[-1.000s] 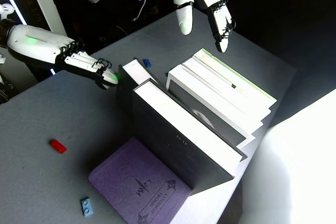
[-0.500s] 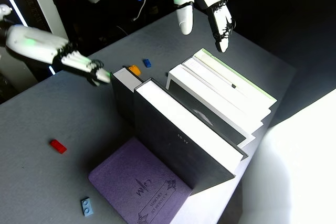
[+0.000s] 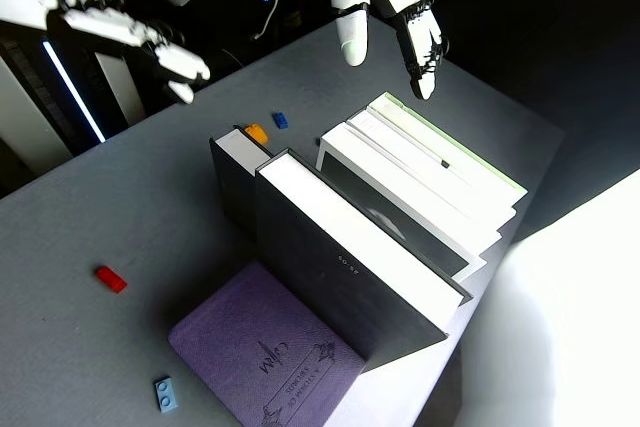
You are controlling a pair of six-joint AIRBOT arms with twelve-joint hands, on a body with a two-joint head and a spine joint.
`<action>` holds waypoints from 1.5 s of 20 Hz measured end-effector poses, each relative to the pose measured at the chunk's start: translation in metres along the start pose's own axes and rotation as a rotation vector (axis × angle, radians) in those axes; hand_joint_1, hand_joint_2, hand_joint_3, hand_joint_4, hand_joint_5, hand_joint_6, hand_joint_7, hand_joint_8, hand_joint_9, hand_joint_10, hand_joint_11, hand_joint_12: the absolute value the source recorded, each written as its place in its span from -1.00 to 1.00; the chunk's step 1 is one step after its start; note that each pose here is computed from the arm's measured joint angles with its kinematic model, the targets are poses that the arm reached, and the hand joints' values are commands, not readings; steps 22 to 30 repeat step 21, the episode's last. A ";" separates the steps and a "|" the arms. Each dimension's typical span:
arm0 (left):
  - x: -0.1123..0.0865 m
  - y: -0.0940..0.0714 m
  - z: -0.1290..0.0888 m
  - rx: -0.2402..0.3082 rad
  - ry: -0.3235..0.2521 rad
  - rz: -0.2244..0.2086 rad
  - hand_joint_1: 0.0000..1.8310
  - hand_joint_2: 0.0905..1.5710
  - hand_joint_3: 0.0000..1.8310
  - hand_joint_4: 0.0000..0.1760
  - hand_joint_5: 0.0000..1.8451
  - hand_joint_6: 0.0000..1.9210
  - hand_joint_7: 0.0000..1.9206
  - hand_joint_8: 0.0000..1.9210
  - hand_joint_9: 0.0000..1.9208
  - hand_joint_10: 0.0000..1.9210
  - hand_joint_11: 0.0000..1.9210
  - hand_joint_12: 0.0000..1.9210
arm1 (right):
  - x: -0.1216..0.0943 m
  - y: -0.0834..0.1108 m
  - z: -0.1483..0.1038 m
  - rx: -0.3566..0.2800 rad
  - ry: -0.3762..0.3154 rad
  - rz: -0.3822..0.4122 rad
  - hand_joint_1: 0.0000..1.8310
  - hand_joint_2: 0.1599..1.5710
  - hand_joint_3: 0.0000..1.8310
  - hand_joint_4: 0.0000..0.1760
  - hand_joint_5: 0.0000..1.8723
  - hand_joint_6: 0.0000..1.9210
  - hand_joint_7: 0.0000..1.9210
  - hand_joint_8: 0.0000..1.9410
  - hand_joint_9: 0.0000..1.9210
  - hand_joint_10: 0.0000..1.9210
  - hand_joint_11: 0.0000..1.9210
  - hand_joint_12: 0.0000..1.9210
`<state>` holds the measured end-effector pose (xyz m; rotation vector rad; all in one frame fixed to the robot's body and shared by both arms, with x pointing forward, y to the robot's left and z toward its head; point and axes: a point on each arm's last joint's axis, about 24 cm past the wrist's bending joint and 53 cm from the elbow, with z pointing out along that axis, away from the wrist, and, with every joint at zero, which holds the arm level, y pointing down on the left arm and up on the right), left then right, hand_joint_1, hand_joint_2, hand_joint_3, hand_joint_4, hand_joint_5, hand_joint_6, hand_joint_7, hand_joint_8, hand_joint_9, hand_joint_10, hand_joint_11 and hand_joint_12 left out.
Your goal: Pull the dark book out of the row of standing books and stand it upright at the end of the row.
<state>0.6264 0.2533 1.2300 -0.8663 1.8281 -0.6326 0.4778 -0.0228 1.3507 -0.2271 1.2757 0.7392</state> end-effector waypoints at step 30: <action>-0.001 0.000 0.000 0.002 -0.005 0.010 -0.77 0.62 -1.00 -1.00 -0.29 0.28 -0.22 0.42 -0.31 0.74 -0.45 1.00 | 0.016 -0.029 0.031 -0.091 0.143 0.149 -0.75 0.49 -1.00 -1.00 -0.23 0.12 -0.14 0.20 -0.36 0.67 -0.67 1.00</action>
